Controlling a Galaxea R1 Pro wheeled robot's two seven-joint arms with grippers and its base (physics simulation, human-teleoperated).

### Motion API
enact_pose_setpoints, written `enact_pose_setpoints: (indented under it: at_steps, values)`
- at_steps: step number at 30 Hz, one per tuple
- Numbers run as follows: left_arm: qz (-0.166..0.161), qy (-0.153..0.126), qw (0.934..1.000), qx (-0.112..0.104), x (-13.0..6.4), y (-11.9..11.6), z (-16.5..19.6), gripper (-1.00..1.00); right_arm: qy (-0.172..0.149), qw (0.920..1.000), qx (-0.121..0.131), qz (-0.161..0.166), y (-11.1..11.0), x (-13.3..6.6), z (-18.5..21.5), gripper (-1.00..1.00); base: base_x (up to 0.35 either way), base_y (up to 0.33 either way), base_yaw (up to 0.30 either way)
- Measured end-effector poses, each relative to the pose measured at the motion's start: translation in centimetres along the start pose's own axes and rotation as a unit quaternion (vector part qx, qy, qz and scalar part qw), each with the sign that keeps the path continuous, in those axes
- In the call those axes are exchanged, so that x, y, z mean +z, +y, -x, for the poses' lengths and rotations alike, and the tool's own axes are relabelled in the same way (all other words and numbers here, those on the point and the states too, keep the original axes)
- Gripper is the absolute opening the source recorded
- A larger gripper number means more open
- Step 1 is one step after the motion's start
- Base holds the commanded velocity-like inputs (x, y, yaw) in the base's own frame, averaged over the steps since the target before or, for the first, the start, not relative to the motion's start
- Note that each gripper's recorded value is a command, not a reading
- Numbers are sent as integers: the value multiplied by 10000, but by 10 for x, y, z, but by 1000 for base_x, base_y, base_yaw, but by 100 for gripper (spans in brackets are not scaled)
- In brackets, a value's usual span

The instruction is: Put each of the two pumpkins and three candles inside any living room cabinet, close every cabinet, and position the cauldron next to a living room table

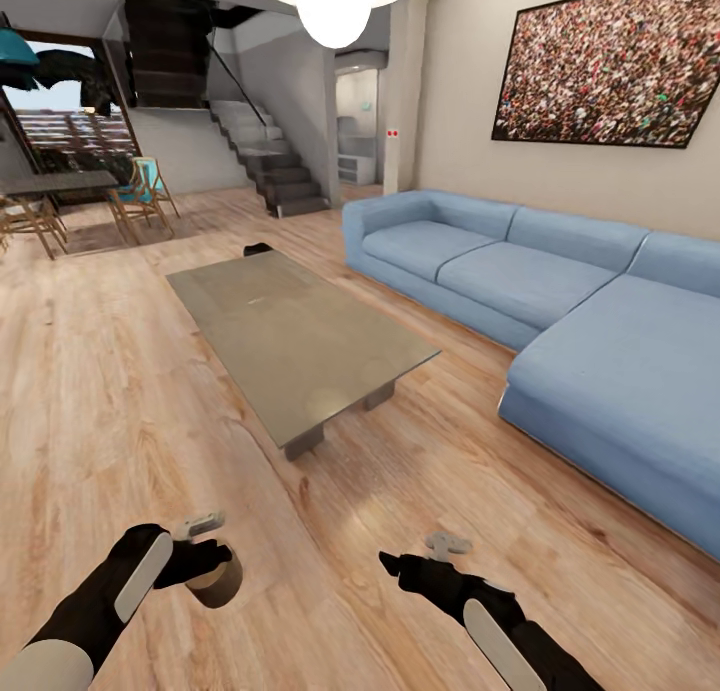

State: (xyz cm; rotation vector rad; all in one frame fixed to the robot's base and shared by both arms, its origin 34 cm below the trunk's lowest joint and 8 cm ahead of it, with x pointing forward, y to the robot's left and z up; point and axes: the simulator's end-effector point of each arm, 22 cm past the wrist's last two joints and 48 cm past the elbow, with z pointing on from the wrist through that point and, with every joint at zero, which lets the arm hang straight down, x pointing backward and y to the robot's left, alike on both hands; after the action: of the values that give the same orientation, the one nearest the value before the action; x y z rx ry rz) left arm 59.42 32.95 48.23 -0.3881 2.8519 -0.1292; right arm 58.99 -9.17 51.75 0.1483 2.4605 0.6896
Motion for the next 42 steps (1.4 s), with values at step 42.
enact_pose_setpoints:
  at_steps: [42]
  values:
    - [31, 21, 10000, 5, 1, 2, -1, -100, 29, 10000, 13, -25, -2, 1, -3, 100, -101, 26, 290]
